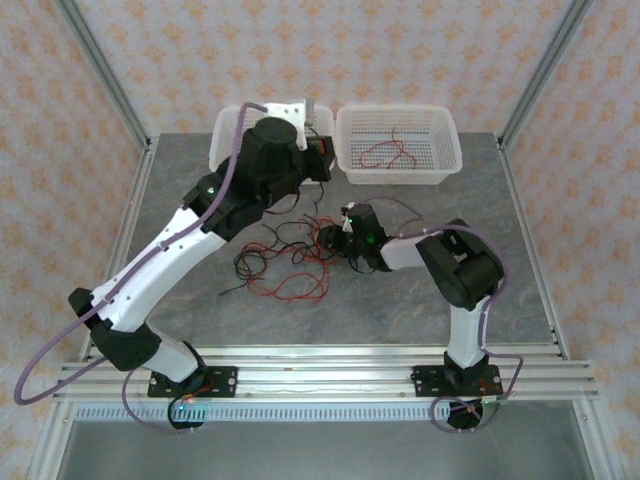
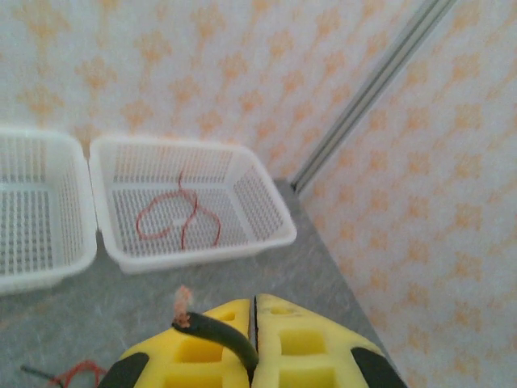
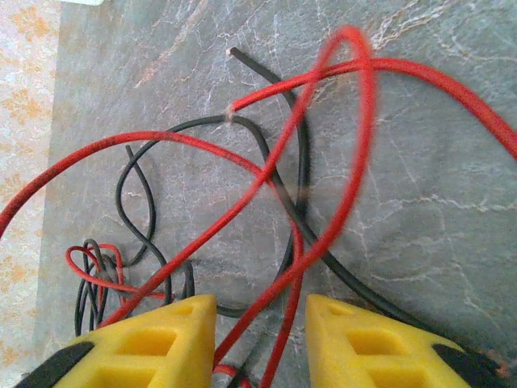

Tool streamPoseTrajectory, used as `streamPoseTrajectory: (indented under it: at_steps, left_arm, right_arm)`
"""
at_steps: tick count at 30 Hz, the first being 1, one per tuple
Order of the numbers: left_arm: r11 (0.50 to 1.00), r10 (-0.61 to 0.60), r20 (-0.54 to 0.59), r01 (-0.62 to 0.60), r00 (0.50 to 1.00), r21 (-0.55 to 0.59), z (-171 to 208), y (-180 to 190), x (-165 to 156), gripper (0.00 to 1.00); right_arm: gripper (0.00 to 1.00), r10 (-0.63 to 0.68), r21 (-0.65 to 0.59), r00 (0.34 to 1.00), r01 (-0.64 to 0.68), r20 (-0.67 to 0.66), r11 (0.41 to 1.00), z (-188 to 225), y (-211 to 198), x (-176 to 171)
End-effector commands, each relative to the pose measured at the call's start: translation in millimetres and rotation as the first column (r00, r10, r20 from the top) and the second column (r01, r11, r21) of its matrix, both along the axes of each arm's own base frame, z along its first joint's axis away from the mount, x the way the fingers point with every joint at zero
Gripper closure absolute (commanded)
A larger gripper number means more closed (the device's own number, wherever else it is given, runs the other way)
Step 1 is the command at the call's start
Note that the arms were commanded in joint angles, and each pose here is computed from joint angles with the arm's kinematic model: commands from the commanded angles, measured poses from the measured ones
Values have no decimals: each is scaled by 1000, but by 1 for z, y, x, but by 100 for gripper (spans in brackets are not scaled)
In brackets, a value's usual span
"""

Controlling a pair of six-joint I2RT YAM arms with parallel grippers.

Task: Untangle the cables

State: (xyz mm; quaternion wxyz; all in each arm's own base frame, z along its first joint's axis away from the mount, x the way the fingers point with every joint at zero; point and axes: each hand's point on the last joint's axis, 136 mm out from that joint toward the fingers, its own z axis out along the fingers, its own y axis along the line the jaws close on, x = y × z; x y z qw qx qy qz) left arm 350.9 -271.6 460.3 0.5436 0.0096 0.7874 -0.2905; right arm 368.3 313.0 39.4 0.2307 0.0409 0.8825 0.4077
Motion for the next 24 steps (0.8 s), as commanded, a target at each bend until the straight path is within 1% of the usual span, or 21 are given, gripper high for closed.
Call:
streamPoseTrajectory:
  at_steps: [1, 5, 11, 16, 21, 24]
  left_arm:
    - [998, 64, 96, -66, 993, 18, 44, 21, -4, 100]
    - [991, 126, 149, -132, 981, 32, 69, 38, -5, 100]
    - [966, 237, 219, -253, 947, 48, 93, 65, 0, 100]
    - [926, 353, 295, -376, 888, 23, 115, 99, 15, 100]
    - [888, 432, 371, -460, 822, -15, 139, 127, 25, 100]
    - [867, 460, 420, -498, 782, -21, 147, 135, 33, 100]
  right_arm:
    - [63, -39, -74, 998, 36, -49, 997, -25, -17, -13]
    - [59, -42, -85, 999, 40, -33, 996, -16, -20, -14]
    - [58, -50, -106, 999, 49, 0, 993, -1, -26, -13]
    - [58, -61, -119, 998, 62, 16, 991, 7, -33, -17]
    - [58, -59, -113, 998, 61, 22, 992, 12, -37, -24]
    - [57, -51, -109, 998, 55, 37, 993, 20, -38, -28]
